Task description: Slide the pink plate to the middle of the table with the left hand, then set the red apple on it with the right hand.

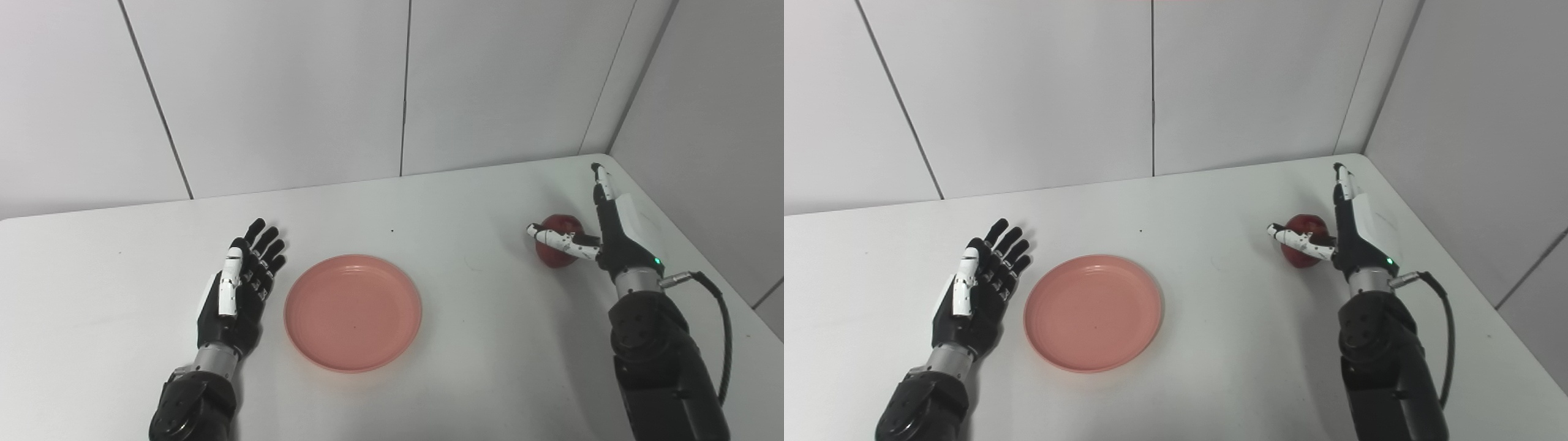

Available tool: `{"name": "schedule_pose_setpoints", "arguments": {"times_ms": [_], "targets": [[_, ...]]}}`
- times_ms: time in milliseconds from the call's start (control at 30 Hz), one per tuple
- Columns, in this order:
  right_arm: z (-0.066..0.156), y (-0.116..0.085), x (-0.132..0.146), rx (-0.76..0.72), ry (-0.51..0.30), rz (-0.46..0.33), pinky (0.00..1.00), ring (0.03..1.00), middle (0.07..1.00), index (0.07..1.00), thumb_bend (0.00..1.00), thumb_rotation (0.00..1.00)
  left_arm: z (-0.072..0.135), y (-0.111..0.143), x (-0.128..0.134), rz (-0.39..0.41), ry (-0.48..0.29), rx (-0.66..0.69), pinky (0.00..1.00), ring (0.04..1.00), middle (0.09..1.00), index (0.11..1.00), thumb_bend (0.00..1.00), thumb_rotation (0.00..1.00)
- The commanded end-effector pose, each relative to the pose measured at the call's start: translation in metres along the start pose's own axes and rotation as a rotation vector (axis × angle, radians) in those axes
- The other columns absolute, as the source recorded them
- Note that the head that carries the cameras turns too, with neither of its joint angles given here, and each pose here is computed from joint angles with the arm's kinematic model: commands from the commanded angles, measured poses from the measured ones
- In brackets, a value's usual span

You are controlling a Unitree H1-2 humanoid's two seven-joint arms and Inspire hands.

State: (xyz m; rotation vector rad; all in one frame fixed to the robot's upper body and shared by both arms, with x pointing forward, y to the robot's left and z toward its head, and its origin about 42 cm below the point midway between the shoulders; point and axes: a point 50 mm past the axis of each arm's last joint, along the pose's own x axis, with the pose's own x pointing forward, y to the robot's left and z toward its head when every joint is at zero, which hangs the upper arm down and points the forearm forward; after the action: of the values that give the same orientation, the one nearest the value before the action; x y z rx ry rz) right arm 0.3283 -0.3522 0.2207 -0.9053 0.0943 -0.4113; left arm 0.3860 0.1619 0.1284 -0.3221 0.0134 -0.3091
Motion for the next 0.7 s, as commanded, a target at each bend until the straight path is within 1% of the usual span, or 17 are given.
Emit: {"name": "schedule_pose_setpoints", "arguments": {"times_ms": [0, 167, 267, 433, 533, 633, 667], "targets": [[0.012, -0.011, 0.010, -0.004, -0.038, -0.047, 0.84, 0.960, 0.982, 0.983, 1.00, 0.51, -0.006, 0.005, -0.002, 0.025, 0.054, -0.005, 0.95, 0.940, 0.935, 0.916, 0.36, 1.00], [0.013, -0.007, 0.015, -0.004, -0.039, -0.025, 0.82, 0.926, 0.960, 0.963, 1.00, 0.48, -0.005, 0.005, -0.004, 0.024, 0.055, -0.006, 0.96, 0.942, 0.939, 0.922, 0.36, 1.00], [0.013, -0.005, 0.019, -0.017, -0.033, -0.015, 0.79, 0.894, 0.942, 0.965, 1.00, 0.47, -0.005, 0.005, -0.004, 0.022, 0.055, -0.009, 0.96, 0.944, 0.941, 0.923, 0.36, 1.00], [0.012, -0.002, 0.023, -0.015, -0.026, -0.002, 0.76, 0.874, 0.929, 0.954, 1.00, 0.44, -0.004, 0.004, -0.005, 0.026, 0.056, -0.006, 0.96, 0.940, 0.937, 0.921, 0.35, 1.00], [0.013, -0.001, 0.025, -0.024, -0.022, 0.007, 0.76, 0.872, 0.922, 0.942, 1.00, 0.43, -0.003, 0.003, -0.006, 0.023, 0.055, -0.004, 0.95, 0.939, 0.934, 0.920, 0.35, 1.00], [0.012, 0.001, 0.026, -0.016, -0.011, 0.009, 0.70, 0.826, 0.883, 0.911, 1.00, 0.42, -0.004, 0.004, -0.006, 0.024, 0.055, -0.003, 0.95, 0.939, 0.934, 0.920, 0.36, 1.00], [0.012, 0.002, 0.026, -0.007, -0.007, 0.008, 0.67, 0.797, 0.861, 0.904, 1.00, 0.42, -0.004, 0.004, -0.006, 0.026, 0.055, -0.004, 0.96, 0.939, 0.934, 0.921, 0.36, 1.00]]}}
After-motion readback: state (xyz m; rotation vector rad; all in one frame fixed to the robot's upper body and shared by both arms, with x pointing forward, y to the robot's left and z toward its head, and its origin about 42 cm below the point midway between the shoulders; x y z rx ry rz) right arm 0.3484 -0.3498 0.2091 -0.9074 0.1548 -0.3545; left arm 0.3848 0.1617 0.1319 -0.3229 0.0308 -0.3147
